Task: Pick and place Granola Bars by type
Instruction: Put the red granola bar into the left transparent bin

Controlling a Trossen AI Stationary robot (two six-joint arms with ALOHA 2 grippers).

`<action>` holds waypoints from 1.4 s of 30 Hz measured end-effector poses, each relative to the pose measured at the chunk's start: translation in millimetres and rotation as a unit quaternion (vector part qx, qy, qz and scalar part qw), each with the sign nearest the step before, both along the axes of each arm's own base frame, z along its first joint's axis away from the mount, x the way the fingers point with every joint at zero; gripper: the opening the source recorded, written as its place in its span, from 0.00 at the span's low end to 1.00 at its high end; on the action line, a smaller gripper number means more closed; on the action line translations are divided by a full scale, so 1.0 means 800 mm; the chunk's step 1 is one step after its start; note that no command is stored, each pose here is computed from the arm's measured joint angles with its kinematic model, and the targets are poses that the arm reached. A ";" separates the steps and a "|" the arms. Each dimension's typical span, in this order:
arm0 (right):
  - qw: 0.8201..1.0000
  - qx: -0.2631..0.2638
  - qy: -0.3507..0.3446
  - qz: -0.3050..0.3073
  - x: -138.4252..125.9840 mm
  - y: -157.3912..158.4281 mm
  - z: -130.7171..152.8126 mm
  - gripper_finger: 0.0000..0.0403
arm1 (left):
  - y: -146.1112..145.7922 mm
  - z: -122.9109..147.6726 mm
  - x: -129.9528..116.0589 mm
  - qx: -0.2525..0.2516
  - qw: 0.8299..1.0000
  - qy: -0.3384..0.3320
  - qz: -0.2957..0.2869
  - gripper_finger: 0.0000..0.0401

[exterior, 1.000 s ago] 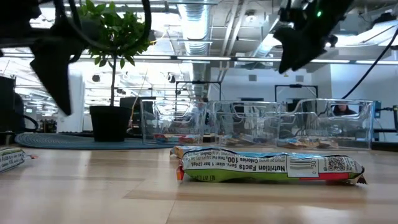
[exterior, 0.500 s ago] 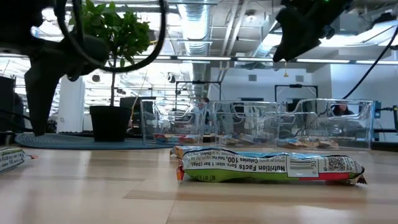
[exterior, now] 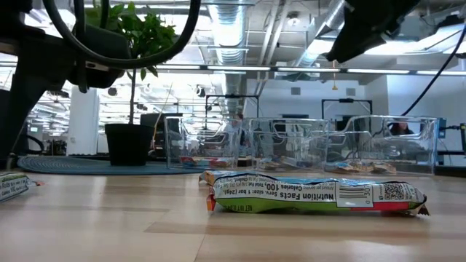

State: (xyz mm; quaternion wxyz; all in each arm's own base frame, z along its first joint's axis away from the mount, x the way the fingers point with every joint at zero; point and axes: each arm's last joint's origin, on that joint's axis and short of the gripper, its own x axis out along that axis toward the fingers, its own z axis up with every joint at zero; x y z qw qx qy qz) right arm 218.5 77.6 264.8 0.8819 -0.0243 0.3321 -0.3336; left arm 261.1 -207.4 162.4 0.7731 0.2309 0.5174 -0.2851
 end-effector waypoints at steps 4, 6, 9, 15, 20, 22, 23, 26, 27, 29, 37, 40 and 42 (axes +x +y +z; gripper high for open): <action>1.000 -0.001 -0.014 0.018 -0.005 0.015 0.001 0.66 | 0.003 0.000 0.003 0.000 1.000 -0.002 0.003 0.42; 0.999 0.000 -0.020 0.031 -0.008 0.023 0.001 0.66 | 0.006 0.000 0.005 -0.001 1.000 -0.002 0.007 0.42; 0.998 0.002 -0.024 0.050 -0.012 0.034 0.002 0.66 | 0.009 -0.005 0.010 -0.005 1.000 0.004 0.010 0.42; 0.996 0.006 -0.039 0.077 -0.021 0.053 0.003 0.66 | 0.004 -0.024 0.015 -0.007 1.000 0.022 -0.019 0.42; 0.995 -0.003 -0.052 0.090 -0.029 0.064 0.002 0.66 | 0.004 -0.028 0.015 -0.005 0.999 0.027 -0.018 0.42; 0.994 0.001 -0.055 0.094 -0.030 0.067 0.003 0.66 | 0.004 -0.028 0.015 -0.004 0.999 0.029 -0.013 0.42; 0.994 0.003 -0.057 0.093 -0.031 0.068 0.003 0.66 | 0.005 -0.028 0.015 -0.002 1.000 0.029 -0.004 0.42; 0.994 0.001 -0.063 0.093 -0.033 0.070 0.003 0.66 | 0.011 -0.029 0.020 0.010 0.999 0.020 0.044 0.42; 0.994 0.001 -0.063 0.094 -0.033 0.071 0.003 0.66 | 0.016 -0.029 0.023 0.012 0.998 0.018 0.065 0.42; 0.994 0.001 -0.063 0.094 -0.033 0.070 0.003 0.66 | 0.027 -0.027 0.031 0.030 0.994 0.009 0.107 0.42; 0.994 0.007 -0.068 0.091 -0.033 0.073 0.002 0.66 | 0.066 -0.013 0.055 0.083 0.971 0.008 0.223 0.42; 0.994 0.003 -0.057 0.096 -0.034 0.076 -0.003 0.66 | 0.069 -0.009 0.060 0.064 0.977 0.027 0.201 0.42; 0.993 0.001 -0.058 0.099 -0.033 0.080 -0.005 0.66 | 0.068 -0.007 0.061 0.057 0.981 0.032 0.185 0.42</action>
